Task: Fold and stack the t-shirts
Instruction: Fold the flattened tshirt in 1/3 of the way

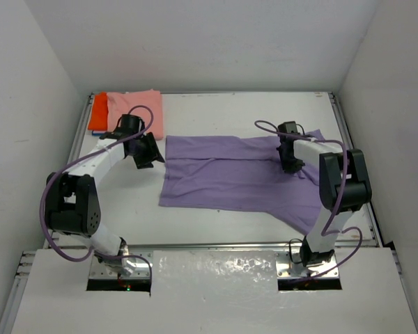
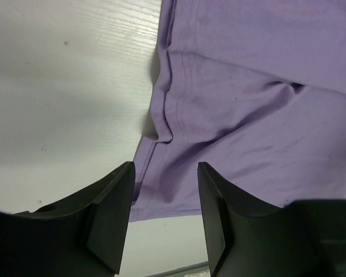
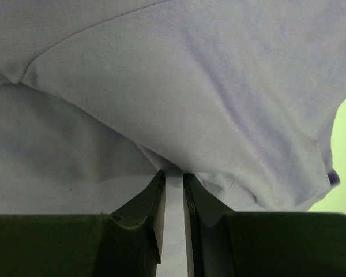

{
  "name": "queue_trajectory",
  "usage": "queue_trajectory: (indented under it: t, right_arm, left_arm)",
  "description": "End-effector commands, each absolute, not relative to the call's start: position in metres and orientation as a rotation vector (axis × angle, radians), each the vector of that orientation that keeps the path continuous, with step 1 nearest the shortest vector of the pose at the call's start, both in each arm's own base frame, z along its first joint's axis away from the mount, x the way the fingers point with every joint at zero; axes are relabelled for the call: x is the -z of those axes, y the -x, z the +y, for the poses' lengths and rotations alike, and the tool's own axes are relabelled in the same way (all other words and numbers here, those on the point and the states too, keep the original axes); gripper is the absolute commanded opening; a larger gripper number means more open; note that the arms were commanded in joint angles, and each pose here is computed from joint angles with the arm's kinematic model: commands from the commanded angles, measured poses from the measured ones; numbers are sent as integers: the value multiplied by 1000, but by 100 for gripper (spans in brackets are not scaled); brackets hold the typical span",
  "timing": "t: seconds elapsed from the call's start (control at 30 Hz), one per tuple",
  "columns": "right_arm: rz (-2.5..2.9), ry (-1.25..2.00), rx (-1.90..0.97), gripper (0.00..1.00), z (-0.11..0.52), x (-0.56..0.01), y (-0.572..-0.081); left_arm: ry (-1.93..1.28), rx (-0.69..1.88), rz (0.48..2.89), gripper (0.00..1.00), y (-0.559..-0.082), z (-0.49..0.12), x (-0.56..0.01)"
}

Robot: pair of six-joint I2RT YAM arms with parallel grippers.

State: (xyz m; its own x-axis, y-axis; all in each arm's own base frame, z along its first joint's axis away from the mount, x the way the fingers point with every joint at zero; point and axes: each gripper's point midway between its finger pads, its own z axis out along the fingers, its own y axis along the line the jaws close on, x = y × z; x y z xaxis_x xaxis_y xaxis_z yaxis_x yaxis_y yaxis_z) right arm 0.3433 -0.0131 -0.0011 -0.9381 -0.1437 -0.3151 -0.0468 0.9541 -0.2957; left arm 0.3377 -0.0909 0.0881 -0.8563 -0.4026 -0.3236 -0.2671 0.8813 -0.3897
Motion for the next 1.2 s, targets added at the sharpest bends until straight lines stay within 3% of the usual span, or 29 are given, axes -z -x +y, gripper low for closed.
queue_trajectory:
  t: [0.0, 0.27, 0.47, 1.17]
  right_arm:
    - [2726, 111, 411, 17, -13, -7, -361]
    - [2752, 81, 389, 17, -11, 4, -355]
    - [2736, 48, 395, 0, -15, -1, -356]
    - [2800, 19, -27, 0, 21, -31, -360]
  left_arm:
    - [489, 481, 2577, 45, -356, -88, -107]
    - [495, 472, 2588, 45, -355, -87, -102]
    - [495, 479, 2588, 45, -356, -88, -103]
    - [484, 532, 2556, 45, -363, -95, -117]
